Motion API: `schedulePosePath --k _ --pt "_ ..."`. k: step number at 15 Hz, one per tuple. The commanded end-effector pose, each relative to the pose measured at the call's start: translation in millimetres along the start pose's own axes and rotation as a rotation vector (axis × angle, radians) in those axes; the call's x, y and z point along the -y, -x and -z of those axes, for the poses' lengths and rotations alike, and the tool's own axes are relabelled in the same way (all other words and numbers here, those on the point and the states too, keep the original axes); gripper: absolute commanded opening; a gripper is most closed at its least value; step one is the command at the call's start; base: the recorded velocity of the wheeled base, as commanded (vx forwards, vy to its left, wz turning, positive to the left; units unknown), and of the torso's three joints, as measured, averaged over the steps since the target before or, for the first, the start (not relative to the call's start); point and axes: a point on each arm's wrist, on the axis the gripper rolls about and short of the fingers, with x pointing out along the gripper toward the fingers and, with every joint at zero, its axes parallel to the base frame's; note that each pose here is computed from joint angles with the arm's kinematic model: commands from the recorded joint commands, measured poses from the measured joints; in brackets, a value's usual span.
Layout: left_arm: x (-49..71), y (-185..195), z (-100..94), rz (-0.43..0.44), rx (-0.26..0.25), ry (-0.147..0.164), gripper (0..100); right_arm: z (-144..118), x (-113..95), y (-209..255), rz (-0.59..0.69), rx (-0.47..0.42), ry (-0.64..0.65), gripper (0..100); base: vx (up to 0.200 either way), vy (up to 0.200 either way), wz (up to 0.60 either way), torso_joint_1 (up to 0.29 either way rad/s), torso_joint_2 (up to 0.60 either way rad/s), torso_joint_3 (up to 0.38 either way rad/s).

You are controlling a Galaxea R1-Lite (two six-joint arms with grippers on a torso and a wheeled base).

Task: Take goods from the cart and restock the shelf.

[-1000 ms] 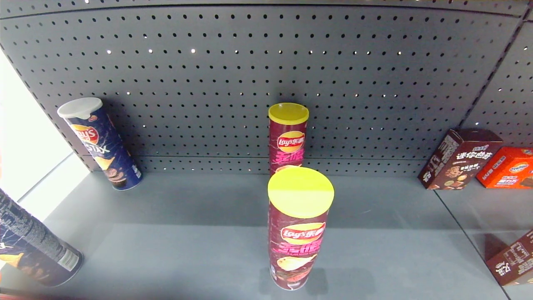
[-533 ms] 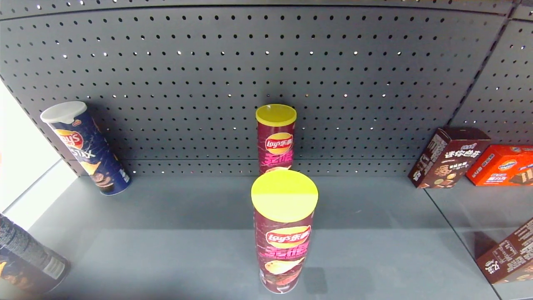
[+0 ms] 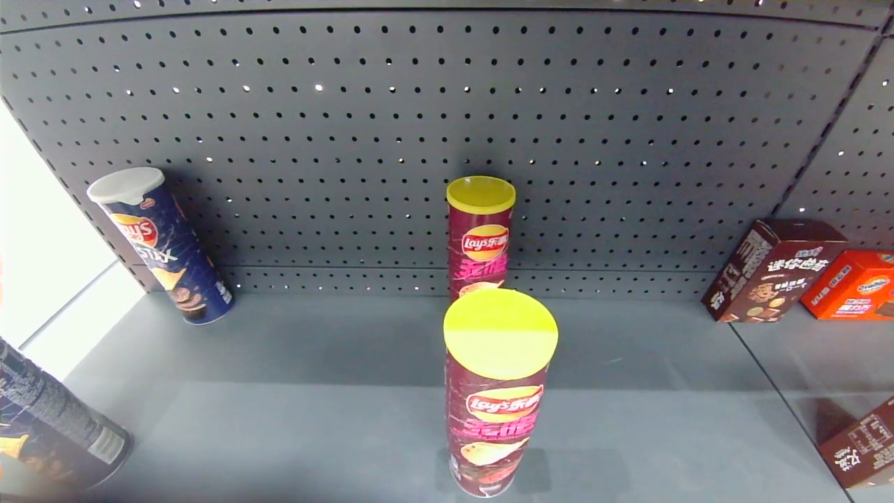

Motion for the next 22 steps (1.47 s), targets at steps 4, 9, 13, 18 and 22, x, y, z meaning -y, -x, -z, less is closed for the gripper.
schedulePosePath --k 4,9,13,18,22 --pt "0.0 0.0 0.0 0.001 0.0 0.0 100 0.0 0.0 -0.2 0.0 -0.002 0.0 100 0.0 0.0 0.0 0.0 0.0 0.0" --pt "0.0 0.0 0.0 0.001 0.0 0.0 100 0.0 0.0 -0.2 0.0 -0.002 0.0 100 0.0 0.0 0.0 0.0 0.0 0.0" --pt "0.0 0.0 0.0 0.001 0.0 0.0 100 0.0 0.0 -0.2 0.0 -0.002 0.0 100 -0.05 0.0 0.0 0.001 0.0 -0.001" --pt "0.0 0.0 0.0 0.001 0.0 -0.001 100 -0.4 0.0 0.0 0.0 0.0 0.0 100 -0.04 0.0 0.0 0.003 0.0 -0.001" --pt "0.0 0.0 0.0 0.001 0.0 0.0 100 0.0 0.0 -0.2 0.0 -0.002 0.0 100 0.0 0.0 0.0 0.0 0.0 0.0"
